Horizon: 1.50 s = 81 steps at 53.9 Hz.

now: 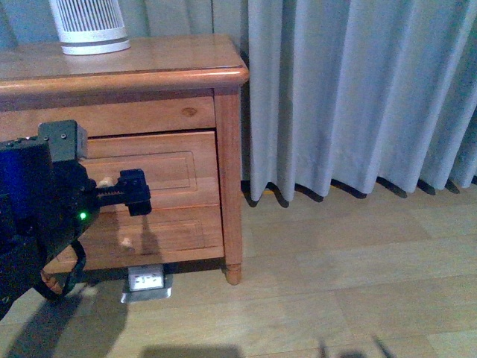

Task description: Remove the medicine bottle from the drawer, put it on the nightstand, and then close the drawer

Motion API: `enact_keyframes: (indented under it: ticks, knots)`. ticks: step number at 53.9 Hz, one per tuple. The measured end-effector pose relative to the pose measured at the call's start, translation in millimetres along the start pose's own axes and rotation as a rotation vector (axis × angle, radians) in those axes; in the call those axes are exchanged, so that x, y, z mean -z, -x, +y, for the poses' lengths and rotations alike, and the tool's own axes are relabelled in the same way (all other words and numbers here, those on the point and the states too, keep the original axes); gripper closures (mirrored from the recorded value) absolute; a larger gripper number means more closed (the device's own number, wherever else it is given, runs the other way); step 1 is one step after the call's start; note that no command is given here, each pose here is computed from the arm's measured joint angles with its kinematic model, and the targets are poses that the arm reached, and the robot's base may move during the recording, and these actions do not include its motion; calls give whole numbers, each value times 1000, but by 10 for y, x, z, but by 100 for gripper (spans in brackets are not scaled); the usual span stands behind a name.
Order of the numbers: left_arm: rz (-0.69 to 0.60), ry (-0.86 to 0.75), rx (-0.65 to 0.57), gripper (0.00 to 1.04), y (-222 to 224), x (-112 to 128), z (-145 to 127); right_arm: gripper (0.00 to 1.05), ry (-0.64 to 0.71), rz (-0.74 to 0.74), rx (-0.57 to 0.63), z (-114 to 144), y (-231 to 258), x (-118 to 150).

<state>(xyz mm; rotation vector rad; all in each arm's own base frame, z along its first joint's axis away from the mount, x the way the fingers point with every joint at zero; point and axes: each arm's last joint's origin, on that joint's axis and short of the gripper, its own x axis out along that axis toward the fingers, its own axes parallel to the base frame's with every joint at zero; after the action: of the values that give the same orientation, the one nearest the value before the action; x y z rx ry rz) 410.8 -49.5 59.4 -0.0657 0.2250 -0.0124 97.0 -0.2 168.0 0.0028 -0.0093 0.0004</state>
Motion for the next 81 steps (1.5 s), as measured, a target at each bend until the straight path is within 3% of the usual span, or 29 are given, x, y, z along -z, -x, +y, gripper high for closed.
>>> enact_keyframes:
  ticks: [12, 27, 62, 64, 81]
  knots:
    - [-13, -42, -36, 7, -273, 53, 145, 7, 0, 0, 0, 0, 0, 0]
    - [-39, -59, -24, 7, -495, -4, 118, 7, 0, 0, 0, 0, 0, 0]
    - [-12, -72, -31, 8, -560, 68, 98, 7, 0, 0, 0, 0, 0, 0]
    - [-11, -73, -32, 10, -560, 69, 99, 7, 0, 0, 0, 0, 0, 0]
    - [4, -86, -48, 56, -568, 73, 128, 7, 0, 0, 0, 0, 0, -1]
